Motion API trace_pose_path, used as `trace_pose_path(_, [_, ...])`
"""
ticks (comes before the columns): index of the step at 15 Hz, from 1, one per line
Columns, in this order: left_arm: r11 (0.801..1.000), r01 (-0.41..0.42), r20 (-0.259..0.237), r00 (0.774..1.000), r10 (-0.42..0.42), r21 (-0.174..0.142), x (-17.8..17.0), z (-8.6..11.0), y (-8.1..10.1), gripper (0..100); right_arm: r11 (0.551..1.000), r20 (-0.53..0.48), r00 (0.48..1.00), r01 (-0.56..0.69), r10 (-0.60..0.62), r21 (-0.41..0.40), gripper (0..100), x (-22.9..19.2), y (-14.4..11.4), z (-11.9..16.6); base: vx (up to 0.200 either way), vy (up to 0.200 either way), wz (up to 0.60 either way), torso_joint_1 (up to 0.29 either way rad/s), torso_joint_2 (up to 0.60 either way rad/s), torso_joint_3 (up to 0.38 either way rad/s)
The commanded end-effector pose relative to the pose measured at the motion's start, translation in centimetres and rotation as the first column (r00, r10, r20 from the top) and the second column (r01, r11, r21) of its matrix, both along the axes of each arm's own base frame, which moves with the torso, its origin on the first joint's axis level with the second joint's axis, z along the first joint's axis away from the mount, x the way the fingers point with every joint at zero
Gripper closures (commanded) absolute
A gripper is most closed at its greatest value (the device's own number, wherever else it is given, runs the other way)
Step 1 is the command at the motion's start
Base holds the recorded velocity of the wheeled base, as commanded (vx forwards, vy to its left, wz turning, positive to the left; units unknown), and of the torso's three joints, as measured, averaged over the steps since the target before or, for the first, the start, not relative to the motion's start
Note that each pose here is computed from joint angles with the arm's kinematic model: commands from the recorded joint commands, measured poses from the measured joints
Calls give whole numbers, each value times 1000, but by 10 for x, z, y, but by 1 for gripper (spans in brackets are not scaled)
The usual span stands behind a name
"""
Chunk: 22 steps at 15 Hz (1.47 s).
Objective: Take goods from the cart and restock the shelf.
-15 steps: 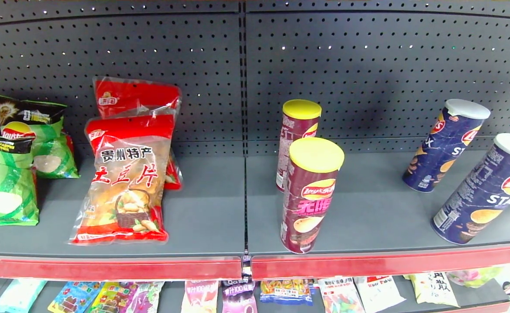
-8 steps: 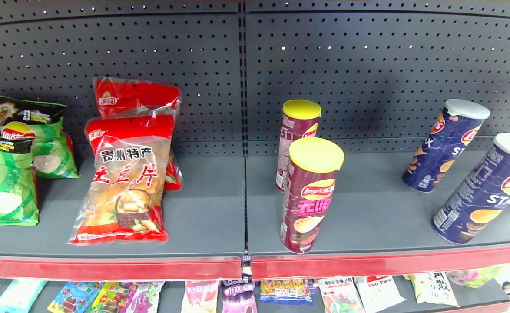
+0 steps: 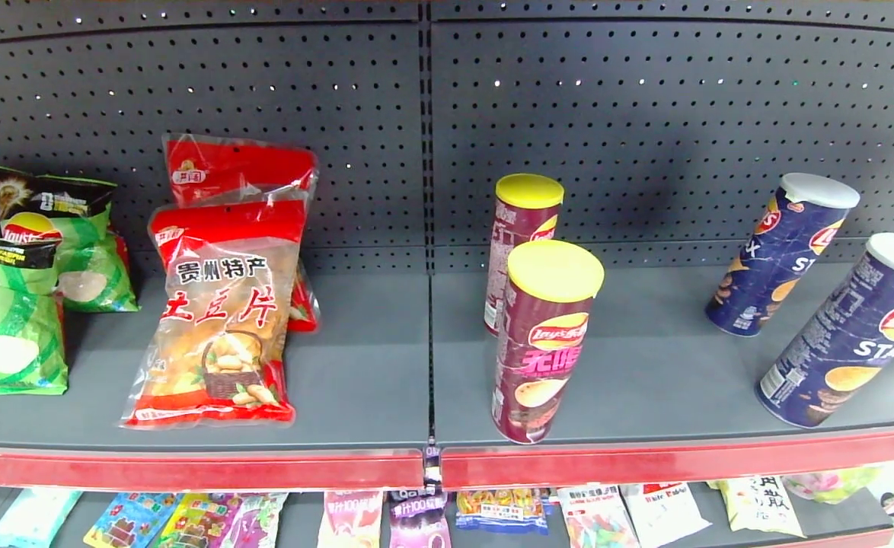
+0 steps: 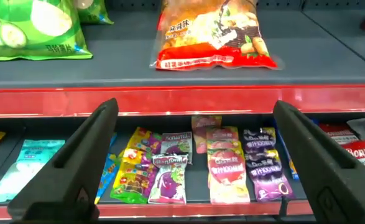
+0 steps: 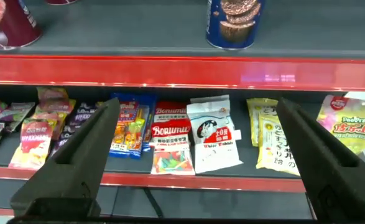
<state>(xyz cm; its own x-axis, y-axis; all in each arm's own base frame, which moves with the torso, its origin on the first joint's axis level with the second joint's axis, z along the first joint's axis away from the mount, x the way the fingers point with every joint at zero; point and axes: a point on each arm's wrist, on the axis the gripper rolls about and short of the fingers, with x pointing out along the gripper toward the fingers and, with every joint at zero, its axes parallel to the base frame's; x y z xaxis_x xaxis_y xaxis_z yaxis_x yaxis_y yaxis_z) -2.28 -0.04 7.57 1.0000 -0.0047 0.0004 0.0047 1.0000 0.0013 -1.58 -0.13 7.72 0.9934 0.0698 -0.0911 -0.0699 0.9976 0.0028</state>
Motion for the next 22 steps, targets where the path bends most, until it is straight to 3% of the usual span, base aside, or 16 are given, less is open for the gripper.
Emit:
trace_pose_path(1, [1000, 0, 1, 1000, 0, 0, 0, 0, 0, 0, 1000, -2, 1000, 1, -1, 0, 0, 0, 0, 0, -200, 0, 0, 7, -2, 2])
trace_pose_path(4, [1000, 0, 1, 1000, 0, 0, 0, 0, 0, 0, 1000, -2, 1000, 0, 0, 0, 0, 0, 0, 0, 0, 0, 0, 0, 0, 0])
trace_pose_path(22, [1000, 0, 0, 1000, 0, 0, 0, 0, 0, 0, 1000, -1, 1000, 0, 0, 1, 0, 0, 0, 0, 0, -200, 0, 3, 2, 1])
